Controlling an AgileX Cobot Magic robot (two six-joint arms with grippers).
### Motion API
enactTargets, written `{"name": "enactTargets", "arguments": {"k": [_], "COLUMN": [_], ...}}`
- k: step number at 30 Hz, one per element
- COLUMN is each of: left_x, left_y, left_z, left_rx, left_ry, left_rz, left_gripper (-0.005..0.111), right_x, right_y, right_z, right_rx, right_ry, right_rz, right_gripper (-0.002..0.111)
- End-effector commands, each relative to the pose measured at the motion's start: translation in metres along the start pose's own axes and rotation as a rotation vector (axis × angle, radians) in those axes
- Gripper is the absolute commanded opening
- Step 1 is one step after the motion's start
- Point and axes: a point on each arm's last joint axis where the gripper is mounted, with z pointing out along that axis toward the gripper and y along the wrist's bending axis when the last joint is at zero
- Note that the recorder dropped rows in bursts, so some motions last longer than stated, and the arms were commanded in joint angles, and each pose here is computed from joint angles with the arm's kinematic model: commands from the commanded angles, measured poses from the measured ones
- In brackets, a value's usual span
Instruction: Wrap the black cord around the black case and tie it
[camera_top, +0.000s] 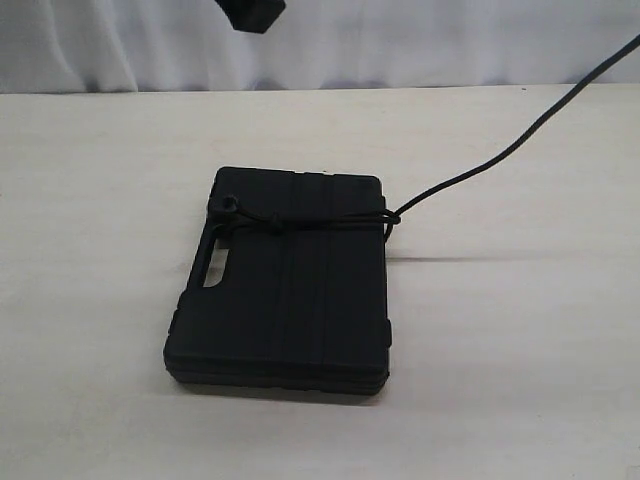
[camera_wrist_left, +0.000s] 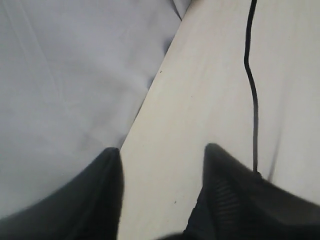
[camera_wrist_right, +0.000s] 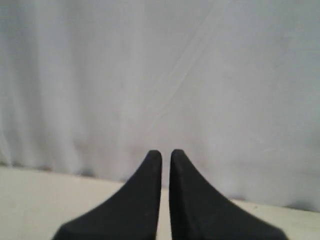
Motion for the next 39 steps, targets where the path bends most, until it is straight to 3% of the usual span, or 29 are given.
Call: {"name": "enactTargets", "arguments": {"k": [1, 4, 7, 9, 14, 18, 21, 27, 34, 39], "left_x": [0.004, 0.02, 0.045, 0.052, 0.067, 0.07, 0.07, 0.072, 0.088, 0.083], "left_y": [-0.003, -0.01, -0.018, -0.02, -0.024, -0.025, -0.025, -0.02, 0.018, 0.048], "left_z": [-0.001, 0.007, 0.024, 0.034, 0.058, 0.063, 0.063, 0.063, 0.047, 0.007], "left_rx": [0.035, 0.036, 0.014, -0.002, 0.019, 0.029, 0.027, -0.001, -0.149, -0.306], "left_ry": [0.061, 0.107, 0.137, 0.139, 0.179, 0.193, 0.191, 0.191, 0.183, 0.078], "left_rz": [0.003, -0.031, -0.025, -0.023, -0.036, -0.04, -0.04, -0.031, -0.216, -0.36], "left_gripper": [0.022, 0.002, 0.0, 0.0, 0.0, 0.0, 0.0, 0.0, 0.0, 0.0], "right_x": [0.056, 0.116, 0.174, 0.196, 0.267, 0.304, 0.285, 0.21, 0.102, 0.049], "right_y": [0.021, 0.024, -0.004, -0.024, -0.058, -0.061, -0.06, -0.057, -0.05, -0.043], "right_z": [0.055, 0.1, 0.126, 0.131, 0.132, 0.132, 0.136, 0.131, 0.088, 0.038], "right_rx": [-0.067, -0.004, 0.235, 0.305, 0.334, 0.317, 0.295, 0.229, 0.116, 0.026], "right_ry": [0.214, 0.429, 0.639, 0.708, 0.897, 1.001, 0.936, 0.704, 0.357, 0.145], "right_rz": [-0.083, -0.158, -0.241, -0.203, -0.042, -0.016, 0.01, 0.072, 0.122, 0.132], "right_gripper": [0.004, 0.004, 0.004, 0.004, 0.004, 0.004, 0.004, 0.004, 0.004, 0.004]}}
